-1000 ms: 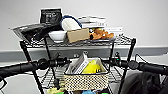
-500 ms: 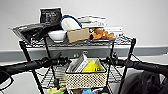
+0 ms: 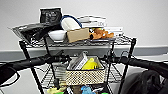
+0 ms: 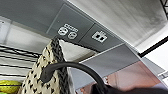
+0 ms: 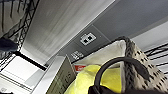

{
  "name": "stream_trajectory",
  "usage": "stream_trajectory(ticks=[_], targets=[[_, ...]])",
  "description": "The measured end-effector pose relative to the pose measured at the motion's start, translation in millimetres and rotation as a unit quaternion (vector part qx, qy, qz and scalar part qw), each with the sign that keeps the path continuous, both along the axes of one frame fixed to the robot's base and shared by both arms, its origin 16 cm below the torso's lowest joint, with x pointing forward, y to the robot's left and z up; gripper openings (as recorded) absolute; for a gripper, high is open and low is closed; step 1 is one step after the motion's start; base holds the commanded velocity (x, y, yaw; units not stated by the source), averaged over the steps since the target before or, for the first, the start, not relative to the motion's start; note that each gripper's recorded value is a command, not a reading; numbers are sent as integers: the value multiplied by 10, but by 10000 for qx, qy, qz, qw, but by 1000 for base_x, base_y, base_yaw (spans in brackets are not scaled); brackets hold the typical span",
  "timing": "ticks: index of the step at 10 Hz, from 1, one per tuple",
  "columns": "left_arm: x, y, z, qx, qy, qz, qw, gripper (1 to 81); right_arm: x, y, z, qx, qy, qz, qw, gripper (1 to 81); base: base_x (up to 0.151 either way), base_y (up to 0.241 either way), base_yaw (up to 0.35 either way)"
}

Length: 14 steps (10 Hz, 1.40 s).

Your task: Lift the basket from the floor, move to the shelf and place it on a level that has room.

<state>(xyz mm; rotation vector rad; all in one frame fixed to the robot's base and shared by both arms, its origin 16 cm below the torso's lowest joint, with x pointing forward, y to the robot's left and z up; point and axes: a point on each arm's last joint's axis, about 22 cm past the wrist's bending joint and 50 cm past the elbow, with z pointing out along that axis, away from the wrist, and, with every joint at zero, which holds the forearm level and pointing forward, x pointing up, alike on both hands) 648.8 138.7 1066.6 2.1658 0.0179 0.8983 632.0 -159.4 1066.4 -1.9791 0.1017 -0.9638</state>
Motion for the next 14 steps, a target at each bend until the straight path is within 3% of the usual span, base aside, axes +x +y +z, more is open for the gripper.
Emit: stream_trajectory(ticks=[6, 12, 13, 14], targets=[[162, 98, -228, 240, 106, 204, 9994, 10, 229, 60, -133, -131, -3, -169, 9998, 10, 0, 0, 0], [255, -53, -317, 250, -109, 164, 9995, 10, 285, 49, -215, -154, -53, -285, 9995, 10, 0, 0, 0], [257, -61, -308, 253, -146, 148, 9995, 811, 280, 50, -212, -151, -56, -280, 9995, 10, 0, 0, 0], [189, -194, -342, 209, -99, 33, 9997, 811, 256, 59, -200, -137, -66, -254, 9996, 10, 0, 0, 0]])
